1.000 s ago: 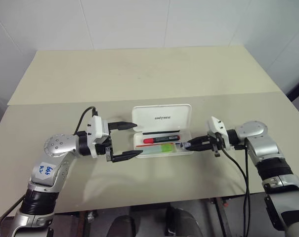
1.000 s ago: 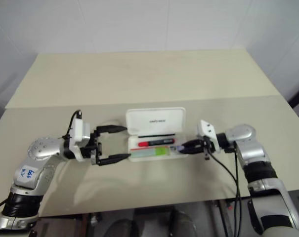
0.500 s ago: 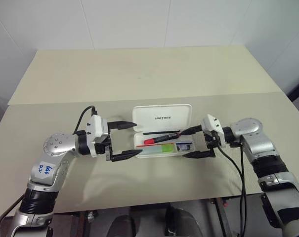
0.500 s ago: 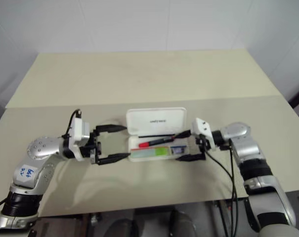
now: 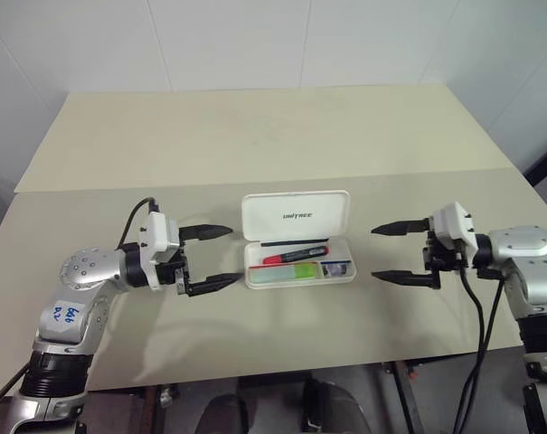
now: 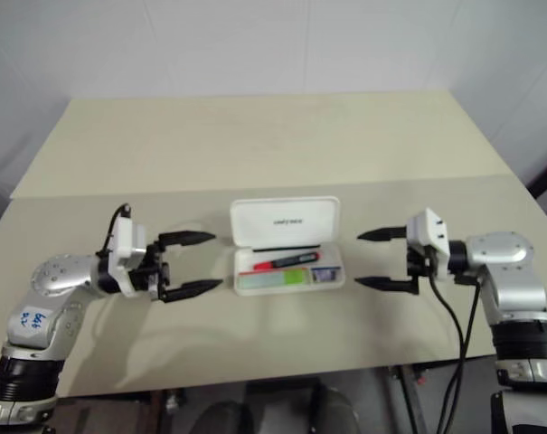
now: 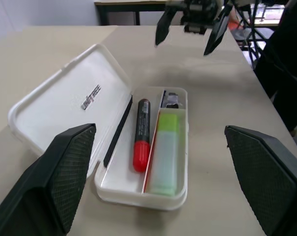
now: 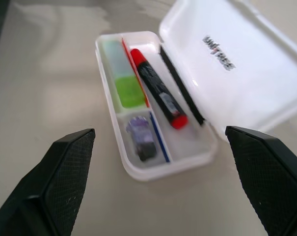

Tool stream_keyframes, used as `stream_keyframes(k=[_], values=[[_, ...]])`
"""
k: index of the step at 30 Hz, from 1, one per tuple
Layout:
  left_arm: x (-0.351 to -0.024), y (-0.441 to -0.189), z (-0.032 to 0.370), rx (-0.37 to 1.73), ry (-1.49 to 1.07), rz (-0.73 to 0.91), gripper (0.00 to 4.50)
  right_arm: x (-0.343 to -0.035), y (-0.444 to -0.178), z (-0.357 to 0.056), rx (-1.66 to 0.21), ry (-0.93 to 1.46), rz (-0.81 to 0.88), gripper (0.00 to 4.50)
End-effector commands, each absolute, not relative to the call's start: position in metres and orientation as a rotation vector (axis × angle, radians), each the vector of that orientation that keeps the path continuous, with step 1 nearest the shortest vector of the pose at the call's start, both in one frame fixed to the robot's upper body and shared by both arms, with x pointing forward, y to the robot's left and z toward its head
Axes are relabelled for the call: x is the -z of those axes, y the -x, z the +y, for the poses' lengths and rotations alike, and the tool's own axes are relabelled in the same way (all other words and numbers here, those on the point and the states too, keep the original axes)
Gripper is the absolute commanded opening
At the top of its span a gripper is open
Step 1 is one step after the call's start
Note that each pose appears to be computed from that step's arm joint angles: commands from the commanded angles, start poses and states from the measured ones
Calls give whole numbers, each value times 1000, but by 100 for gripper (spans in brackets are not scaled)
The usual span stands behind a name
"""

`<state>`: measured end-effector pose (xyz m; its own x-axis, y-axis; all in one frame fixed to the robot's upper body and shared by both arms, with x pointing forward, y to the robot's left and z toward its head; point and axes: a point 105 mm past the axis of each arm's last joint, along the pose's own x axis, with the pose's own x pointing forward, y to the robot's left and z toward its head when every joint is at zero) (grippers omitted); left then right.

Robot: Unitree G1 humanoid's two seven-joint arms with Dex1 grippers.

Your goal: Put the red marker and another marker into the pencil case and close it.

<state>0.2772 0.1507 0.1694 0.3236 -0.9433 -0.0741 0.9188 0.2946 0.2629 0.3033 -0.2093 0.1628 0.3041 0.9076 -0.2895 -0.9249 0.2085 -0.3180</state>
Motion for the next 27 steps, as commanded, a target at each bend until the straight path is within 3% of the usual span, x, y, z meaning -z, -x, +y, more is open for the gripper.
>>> stream_keyframes(k=[1,10,17,27], values=[[-177,-276,160,1237,-287,-147,325,-177,-302,-218,-1238,505,-16,450],[-176,-278,162,1233,-273,-160,5,-185,-302,-215,-1221,480,-73,450],[-188,-314,181,942,-312,-313,2,-199,-309,-208,-1201,408,-131,450],[-166,-354,160,806,-273,-238,2,-198,-305,-212,-1224,341,-122,450]])
